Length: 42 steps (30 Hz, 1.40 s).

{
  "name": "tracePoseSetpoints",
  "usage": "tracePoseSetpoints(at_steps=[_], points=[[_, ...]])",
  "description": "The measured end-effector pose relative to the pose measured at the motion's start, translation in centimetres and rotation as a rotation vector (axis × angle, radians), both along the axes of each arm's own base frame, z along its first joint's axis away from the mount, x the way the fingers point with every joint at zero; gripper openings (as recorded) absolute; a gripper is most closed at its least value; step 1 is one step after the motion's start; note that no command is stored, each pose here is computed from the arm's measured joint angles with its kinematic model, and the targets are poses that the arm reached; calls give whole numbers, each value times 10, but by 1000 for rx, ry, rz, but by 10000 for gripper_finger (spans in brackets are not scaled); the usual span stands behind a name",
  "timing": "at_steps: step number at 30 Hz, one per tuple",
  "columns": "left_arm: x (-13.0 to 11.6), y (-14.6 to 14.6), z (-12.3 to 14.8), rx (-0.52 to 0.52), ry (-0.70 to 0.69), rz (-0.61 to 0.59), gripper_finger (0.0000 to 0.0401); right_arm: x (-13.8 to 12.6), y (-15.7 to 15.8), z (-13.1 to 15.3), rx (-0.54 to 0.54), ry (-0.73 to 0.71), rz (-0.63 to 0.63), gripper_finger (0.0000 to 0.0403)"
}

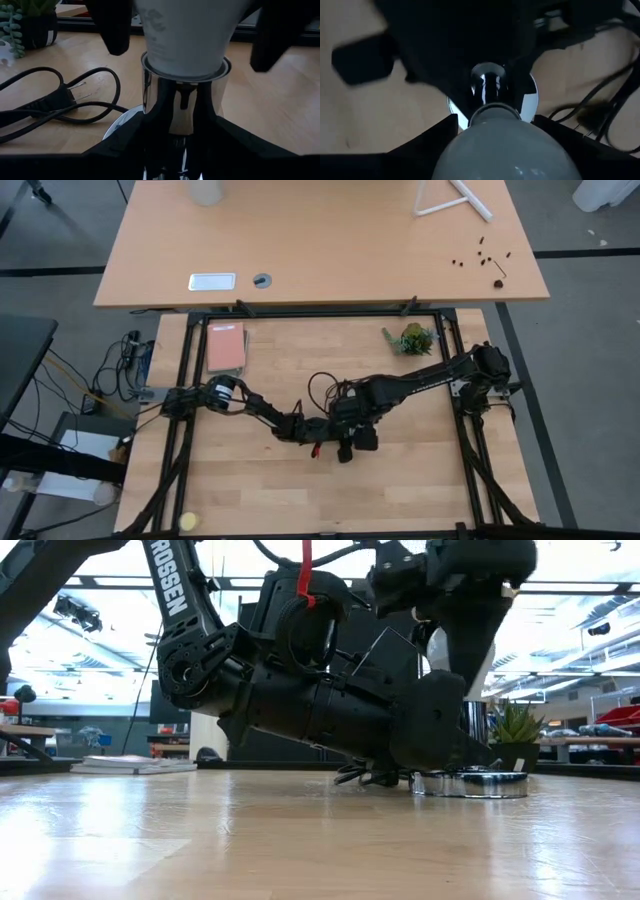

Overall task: Screw lightbulb
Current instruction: Insert the white lightbulb into the silver lamp

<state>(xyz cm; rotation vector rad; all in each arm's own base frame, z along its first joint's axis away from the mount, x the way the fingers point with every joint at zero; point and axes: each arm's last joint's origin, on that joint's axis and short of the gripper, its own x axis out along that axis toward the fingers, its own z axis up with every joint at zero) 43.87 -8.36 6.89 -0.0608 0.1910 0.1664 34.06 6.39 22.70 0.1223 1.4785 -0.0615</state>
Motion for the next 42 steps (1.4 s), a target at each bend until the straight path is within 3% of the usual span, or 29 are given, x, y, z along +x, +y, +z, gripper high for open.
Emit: tracePoseSetpoints(at_steps=[14,18,22,27,30,37,42], points=[[0,2,0,-33,-14,57,196,1,-3,0,1,-17,-625,259],[0,2,0,-33,-16,61,196,1,-4,-1,0,-16,-728,271],[0,2,0,-33,-17,66,196,1,-4,0,-4,-16,-685,273],[0,2,1,-33,-18,66,196,1,-3,4,-17,-39,-413,286],[0,2,1,-33,-17,66,196,1,-1,5,-12,-46,-324,305],[0,2,0,-33,-16,64,196,8,-1,26,20,-100,-213,361],[0,2,0,-33,-14,63,196,7,4,53,-50,-118,-164,379]])
